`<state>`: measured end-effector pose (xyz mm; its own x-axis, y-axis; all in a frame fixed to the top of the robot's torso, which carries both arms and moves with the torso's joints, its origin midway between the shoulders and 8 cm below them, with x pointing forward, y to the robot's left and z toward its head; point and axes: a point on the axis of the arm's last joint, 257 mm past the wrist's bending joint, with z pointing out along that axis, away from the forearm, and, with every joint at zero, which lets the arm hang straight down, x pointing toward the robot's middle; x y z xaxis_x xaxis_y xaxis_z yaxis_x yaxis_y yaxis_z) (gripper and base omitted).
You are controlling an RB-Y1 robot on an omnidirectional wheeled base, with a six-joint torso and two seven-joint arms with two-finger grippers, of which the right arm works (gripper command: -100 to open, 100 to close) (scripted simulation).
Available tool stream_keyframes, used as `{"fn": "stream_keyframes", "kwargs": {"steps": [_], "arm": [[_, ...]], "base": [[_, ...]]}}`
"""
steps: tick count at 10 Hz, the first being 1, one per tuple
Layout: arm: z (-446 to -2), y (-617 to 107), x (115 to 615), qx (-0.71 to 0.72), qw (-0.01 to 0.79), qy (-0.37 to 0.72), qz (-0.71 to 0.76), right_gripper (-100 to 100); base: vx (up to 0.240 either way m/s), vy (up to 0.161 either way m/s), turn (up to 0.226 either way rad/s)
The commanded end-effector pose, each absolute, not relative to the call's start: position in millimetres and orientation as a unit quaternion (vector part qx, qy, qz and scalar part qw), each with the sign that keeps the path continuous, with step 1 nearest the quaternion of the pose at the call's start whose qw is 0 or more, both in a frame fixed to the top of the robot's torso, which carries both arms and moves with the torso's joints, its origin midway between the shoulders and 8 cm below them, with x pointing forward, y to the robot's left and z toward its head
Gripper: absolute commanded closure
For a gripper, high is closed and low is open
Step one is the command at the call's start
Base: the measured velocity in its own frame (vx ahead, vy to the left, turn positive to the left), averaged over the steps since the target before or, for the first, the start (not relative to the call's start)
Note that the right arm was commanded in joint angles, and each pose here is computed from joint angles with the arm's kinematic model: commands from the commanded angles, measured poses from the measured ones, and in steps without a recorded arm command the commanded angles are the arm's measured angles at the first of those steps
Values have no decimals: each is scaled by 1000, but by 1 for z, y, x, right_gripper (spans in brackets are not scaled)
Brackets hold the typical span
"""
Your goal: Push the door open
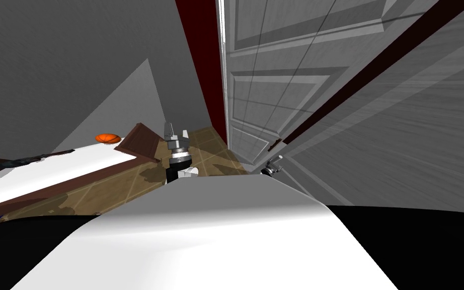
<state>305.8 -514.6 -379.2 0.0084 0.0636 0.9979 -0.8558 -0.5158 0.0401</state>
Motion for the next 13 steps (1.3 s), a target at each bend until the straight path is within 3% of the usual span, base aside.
{"fn": "stream_keyframes", "kwargs": {"steps": [1,5,13], "arm": [[-378,-534,279,605,394,-323,612,100],[-373,-535,281,603,391,-329,612,100],[-373,-536,279,603,393,-330,611,100]], "base": [[-8,-12,-47],[17,-60,17],[2,-4,-6]]}}
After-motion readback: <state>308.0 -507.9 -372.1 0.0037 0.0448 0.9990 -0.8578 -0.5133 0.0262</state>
